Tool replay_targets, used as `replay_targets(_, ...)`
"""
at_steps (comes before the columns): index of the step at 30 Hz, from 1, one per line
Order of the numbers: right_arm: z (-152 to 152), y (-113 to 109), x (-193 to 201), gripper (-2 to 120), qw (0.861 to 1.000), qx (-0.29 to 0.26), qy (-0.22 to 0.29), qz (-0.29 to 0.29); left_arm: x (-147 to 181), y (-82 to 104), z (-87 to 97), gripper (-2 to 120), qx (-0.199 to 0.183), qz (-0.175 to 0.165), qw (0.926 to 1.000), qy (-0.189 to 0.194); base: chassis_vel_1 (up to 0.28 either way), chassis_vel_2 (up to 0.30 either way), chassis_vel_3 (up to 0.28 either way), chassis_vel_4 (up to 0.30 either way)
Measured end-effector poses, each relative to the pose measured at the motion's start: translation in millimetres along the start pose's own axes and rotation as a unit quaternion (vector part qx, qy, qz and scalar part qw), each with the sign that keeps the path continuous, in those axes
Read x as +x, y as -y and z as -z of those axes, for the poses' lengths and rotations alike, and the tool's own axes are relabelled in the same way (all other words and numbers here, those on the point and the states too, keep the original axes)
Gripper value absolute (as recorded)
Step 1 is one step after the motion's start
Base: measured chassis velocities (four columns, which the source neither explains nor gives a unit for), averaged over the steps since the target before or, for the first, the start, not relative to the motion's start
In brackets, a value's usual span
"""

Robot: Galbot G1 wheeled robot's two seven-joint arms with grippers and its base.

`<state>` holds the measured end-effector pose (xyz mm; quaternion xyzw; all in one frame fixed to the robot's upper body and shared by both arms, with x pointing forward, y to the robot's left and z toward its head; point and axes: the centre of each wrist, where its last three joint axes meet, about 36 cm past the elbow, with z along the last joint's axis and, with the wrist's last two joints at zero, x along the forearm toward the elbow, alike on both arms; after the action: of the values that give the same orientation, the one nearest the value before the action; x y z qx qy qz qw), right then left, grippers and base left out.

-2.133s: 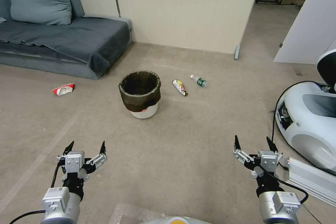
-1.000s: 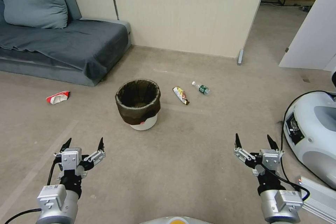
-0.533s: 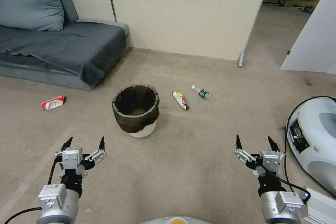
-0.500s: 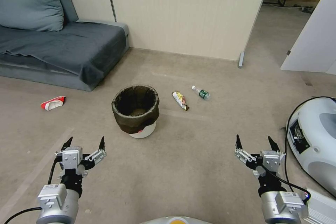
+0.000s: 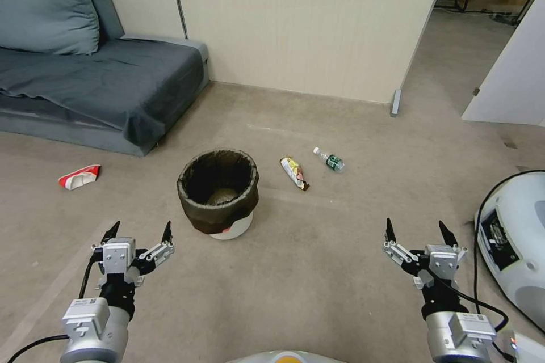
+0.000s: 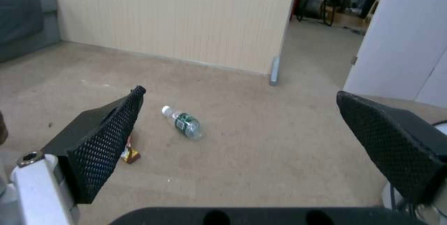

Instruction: Pick up the trash bin, then pick up the garbage from the floor and place it into the trash bin.

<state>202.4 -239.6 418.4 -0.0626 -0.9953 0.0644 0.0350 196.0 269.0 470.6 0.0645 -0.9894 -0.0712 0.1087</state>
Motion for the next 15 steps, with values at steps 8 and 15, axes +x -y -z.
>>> replay_targets(8, -0.1, 0.6, 0.3, 100, 1.000, 0.001, 0.002, -0.001, 0.2, 1.0, -0.1, 100, 0.002, -0.001, 1.0000, 0.000, -0.098, 0.113, 0.111, -0.106)
replay_targets(15, -0.1, 0.6, 0.2, 100, 1.000, 0.000, 0.003, -0.001, 0.6, 1.0, 1.2, 100, 0.002, -0.001, 1.0000, 0.002, -0.107, 0.110, 0.100, -0.108)
